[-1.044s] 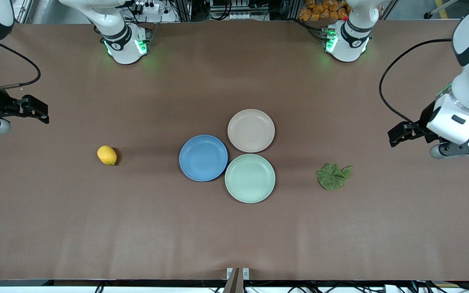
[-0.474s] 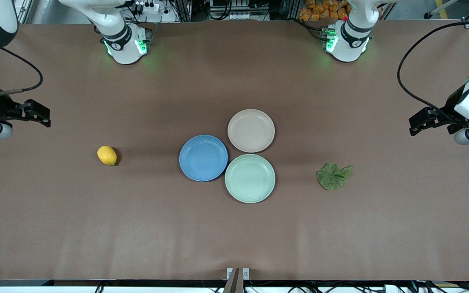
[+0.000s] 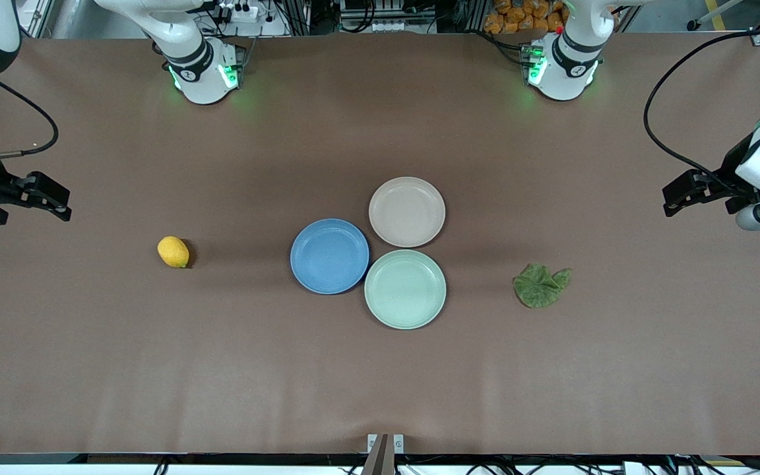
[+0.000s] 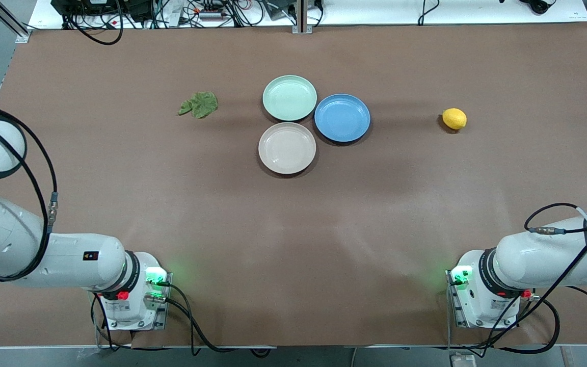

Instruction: Pick lemon and lettuce from blue and beige plates

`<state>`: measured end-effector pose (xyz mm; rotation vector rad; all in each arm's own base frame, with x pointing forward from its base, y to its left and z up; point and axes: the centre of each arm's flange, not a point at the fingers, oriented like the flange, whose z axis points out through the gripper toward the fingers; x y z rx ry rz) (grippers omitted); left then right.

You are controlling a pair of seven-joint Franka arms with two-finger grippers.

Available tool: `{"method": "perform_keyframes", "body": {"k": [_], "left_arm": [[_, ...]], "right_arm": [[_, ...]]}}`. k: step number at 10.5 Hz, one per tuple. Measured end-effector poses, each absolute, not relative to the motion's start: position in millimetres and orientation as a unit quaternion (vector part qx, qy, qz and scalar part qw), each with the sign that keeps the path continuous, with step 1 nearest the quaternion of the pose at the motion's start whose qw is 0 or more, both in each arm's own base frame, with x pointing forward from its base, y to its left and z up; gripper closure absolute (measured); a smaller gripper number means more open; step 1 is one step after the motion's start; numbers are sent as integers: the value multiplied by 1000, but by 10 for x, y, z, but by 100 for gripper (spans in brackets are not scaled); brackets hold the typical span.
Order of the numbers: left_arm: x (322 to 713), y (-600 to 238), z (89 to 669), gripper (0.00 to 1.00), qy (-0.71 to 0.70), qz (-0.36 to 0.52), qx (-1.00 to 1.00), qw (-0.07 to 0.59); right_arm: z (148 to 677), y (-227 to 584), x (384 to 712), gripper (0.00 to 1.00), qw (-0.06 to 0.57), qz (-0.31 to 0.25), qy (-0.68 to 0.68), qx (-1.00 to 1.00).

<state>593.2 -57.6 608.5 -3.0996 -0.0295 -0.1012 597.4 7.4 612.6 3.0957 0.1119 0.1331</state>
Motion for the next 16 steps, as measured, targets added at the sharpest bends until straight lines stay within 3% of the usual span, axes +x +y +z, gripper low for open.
{"method": "perform_keyframes", "body": {"k": [9, 16], "left_arm": [[5829, -630, 6165, 0, -8, -22, -1000, 10], [5705, -674, 6163, 0, -3, -11, -1000, 11]], "right_arm": [[6300, 64, 5900, 0, 7, 58, 33, 998], [6336, -255, 5843, 0, -49, 52, -8, 997]]}}
